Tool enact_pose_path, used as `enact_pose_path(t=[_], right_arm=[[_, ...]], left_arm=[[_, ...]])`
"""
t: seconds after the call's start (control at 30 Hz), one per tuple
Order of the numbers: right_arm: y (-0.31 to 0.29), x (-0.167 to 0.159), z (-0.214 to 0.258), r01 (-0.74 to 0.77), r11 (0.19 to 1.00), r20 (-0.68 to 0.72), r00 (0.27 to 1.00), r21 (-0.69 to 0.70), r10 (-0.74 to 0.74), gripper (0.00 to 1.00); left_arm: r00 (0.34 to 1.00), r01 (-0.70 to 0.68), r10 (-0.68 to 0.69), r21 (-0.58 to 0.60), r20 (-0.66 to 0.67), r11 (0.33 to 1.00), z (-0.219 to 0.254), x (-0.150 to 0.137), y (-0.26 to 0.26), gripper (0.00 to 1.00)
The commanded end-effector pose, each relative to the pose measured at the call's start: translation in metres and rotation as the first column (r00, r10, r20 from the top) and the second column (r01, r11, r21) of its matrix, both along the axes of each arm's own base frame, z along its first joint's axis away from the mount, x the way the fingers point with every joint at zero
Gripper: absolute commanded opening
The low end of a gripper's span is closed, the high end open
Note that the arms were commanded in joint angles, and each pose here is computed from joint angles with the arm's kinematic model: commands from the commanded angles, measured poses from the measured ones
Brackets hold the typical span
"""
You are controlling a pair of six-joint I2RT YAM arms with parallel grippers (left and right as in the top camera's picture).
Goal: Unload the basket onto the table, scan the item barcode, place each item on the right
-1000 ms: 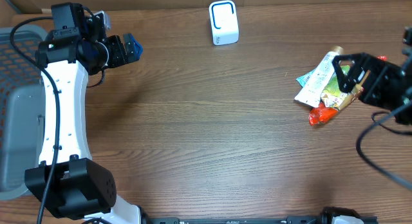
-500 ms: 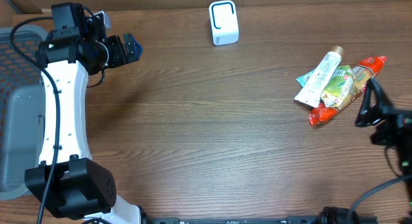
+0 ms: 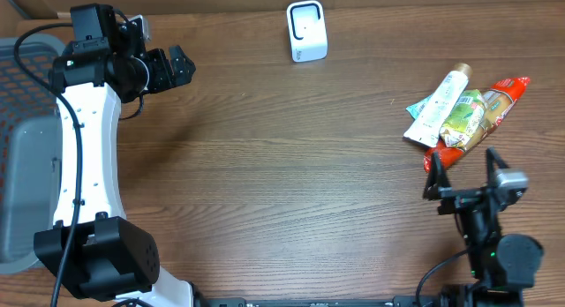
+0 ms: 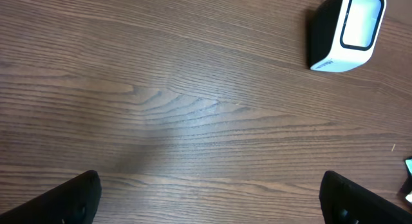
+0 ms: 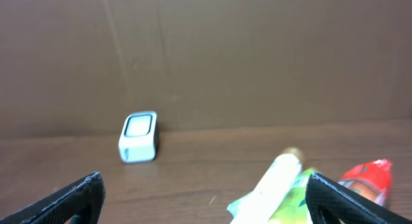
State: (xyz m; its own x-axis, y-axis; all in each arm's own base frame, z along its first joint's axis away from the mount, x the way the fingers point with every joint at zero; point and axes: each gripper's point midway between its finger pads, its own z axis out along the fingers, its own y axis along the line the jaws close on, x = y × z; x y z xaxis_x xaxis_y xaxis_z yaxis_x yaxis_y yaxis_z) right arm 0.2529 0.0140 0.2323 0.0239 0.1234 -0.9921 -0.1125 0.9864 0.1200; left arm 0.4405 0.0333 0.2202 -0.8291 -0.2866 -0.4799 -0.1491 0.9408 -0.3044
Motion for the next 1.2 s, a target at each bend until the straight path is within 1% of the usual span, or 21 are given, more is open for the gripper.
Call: enact_pose_path(t=[0.0, 0.17, 0.3, 1.17], right_arm=[[0.004, -0.003, -0.016, 0.0, 1.0, 0.03, 1.0, -0.004, 0.0, 1.0], [0.006, -0.004, -0.042, 0.001, 1.0, 0.022, 1.0, -0.002, -0.001, 1.0], [0.006, -0.007, -0.061, 0.0, 1.0, -0.054, 0.999, -0.003, 0.0, 1.0], [0.006, -0.007, -0.061, -0.001, 1.0, -0.056, 0.998, -0.003, 0.001, 1.0]], left_arm=[[1.0, -0.008, 0.008, 0.002, 0.027, 1.0, 0.01, 0.002, 0.001, 1.0], [1.0, -0.008, 0.008, 0.002, 0.027, 1.0, 0.01, 0.002, 0.001, 1.0], [1.0, -0.008, 0.008, 0.002, 0.027, 1.0, 0.01, 0.002, 0.001, 1.0], [1.0, -0.008, 0.008, 0.002, 0.027, 1.0, 0.01, 0.002, 0.001, 1.0]])
